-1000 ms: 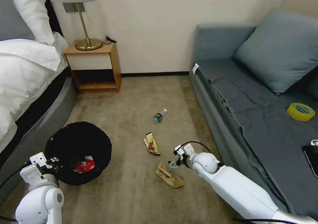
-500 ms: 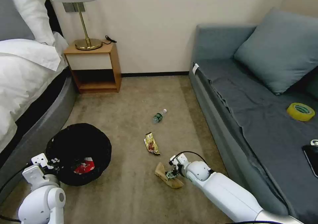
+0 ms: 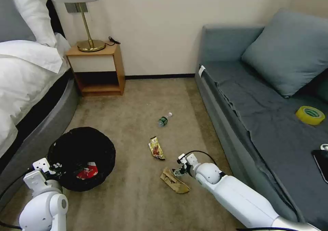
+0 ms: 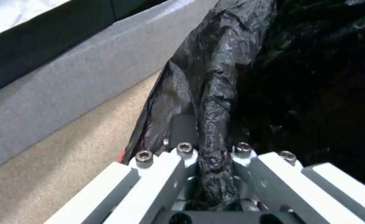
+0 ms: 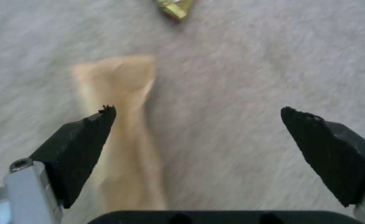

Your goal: Pick up the trash bin, then pick up the garbage on the floor and place it into the trash bin.

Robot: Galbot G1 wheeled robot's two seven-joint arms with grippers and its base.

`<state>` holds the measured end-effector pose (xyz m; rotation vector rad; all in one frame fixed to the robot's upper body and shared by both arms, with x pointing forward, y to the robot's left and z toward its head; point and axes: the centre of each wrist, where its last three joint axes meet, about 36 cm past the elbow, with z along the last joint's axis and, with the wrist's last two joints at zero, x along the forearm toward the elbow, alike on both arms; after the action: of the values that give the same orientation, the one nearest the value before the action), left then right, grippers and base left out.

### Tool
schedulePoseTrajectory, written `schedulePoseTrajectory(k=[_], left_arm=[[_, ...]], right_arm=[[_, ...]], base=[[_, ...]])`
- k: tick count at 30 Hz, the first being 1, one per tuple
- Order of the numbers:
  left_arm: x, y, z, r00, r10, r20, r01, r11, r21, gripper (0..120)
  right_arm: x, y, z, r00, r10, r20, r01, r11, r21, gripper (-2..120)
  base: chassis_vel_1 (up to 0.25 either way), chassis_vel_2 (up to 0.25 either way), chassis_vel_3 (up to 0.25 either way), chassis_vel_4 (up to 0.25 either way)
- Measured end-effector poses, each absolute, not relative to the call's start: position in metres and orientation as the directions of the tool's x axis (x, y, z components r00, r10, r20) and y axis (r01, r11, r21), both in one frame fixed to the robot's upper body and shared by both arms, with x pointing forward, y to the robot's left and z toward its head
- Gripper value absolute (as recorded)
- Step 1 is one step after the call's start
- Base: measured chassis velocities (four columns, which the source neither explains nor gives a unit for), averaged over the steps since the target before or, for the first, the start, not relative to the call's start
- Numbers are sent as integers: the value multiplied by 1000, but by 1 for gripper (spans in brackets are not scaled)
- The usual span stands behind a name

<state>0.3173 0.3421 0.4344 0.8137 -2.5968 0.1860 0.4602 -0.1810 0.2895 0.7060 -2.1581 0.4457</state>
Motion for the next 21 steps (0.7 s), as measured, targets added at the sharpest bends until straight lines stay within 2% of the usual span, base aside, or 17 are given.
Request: schedulePoseTrajectory(k=[6, 13, 15, 21], left_arm=[[318, 340, 434, -748, -510, 423, -567, 824, -9, 2], [318, 339, 434, -748, -510, 424, -566, 825, -7, 2], [317, 340, 434, -748, -511, 424, -567, 824, -6, 2], [316, 341, 434, -745, -515, 424, -570, 822, -2, 2]], right_arm=[[435, -177, 286, -454, -369, 811, -659, 752, -27, 99], [427, -171, 268, -428, -359, 829, -669, 743, -24, 95], [430, -169, 260, -433, -355, 829, -670, 742, -32, 88], [431, -163, 245, -428, -358, 830, -667, 745, -23, 77]], base=[[0, 0, 0, 0], [0, 0, 0, 0], [0, 0, 0, 0], [0, 0, 0, 0]])
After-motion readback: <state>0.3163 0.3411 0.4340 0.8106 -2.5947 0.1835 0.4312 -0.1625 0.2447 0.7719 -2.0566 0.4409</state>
